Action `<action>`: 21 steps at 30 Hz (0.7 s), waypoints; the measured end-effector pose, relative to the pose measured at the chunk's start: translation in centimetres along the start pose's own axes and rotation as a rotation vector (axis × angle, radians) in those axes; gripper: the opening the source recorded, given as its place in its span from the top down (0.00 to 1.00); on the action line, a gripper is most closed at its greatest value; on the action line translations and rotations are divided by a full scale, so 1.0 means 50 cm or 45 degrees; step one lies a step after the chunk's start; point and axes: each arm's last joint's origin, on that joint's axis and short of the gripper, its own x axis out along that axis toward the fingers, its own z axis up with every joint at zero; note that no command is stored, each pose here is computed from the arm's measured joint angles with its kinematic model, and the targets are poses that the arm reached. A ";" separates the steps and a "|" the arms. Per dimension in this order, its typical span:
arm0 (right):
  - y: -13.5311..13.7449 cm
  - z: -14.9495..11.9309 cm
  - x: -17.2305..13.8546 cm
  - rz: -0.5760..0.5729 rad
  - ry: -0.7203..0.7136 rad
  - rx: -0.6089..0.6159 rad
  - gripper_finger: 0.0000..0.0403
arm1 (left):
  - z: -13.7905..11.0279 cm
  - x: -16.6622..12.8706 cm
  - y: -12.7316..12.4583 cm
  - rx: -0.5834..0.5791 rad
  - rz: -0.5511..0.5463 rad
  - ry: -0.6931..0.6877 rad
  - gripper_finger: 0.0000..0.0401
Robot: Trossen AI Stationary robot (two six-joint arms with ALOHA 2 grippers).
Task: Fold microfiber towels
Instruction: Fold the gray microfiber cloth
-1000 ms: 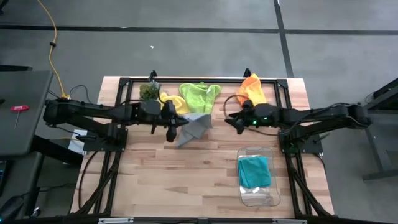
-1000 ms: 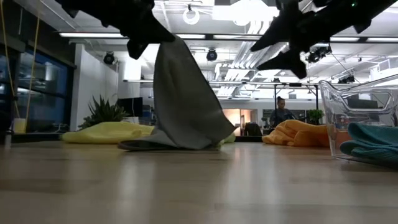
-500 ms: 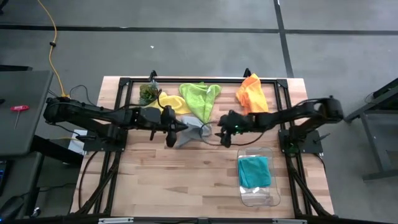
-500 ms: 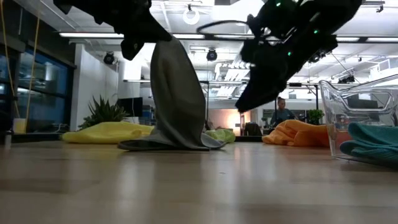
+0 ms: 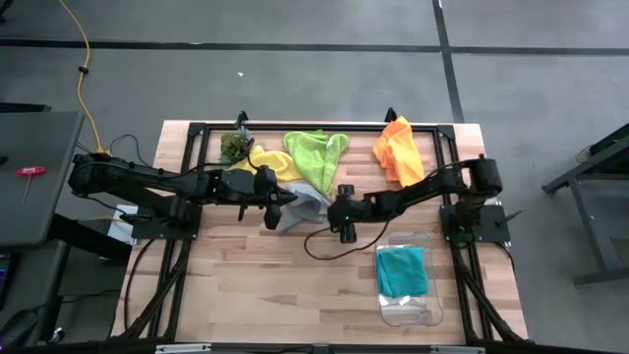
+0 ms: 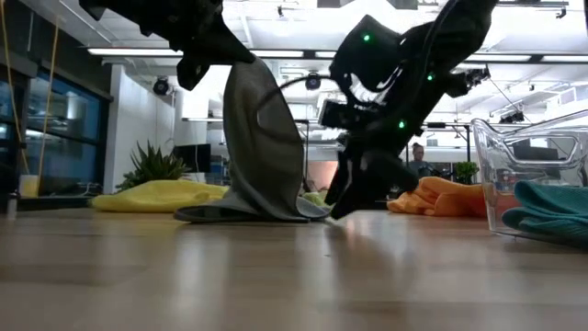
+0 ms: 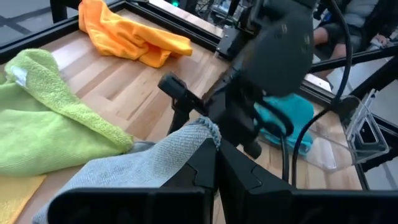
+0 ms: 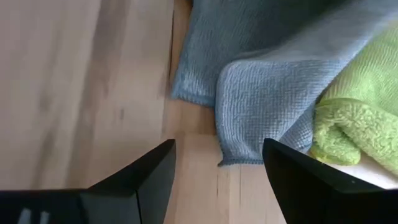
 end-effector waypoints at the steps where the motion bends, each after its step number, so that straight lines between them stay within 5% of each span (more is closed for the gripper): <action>1: 0.003 0.001 0.006 -0.029 0.011 -0.026 0.42 | 0.000 0.000 0.000 -0.001 0.000 0.000 1.00; 9: 0.014 0.010 0.018 -0.169 0.051 -0.091 0.45 | 0.000 0.000 0.000 -0.004 -0.001 0.000 1.00; 21: 0.012 -0.007 0.025 -0.210 0.134 -0.037 0.77 | 0.000 0.000 0.000 -0.004 -0.002 0.000 1.00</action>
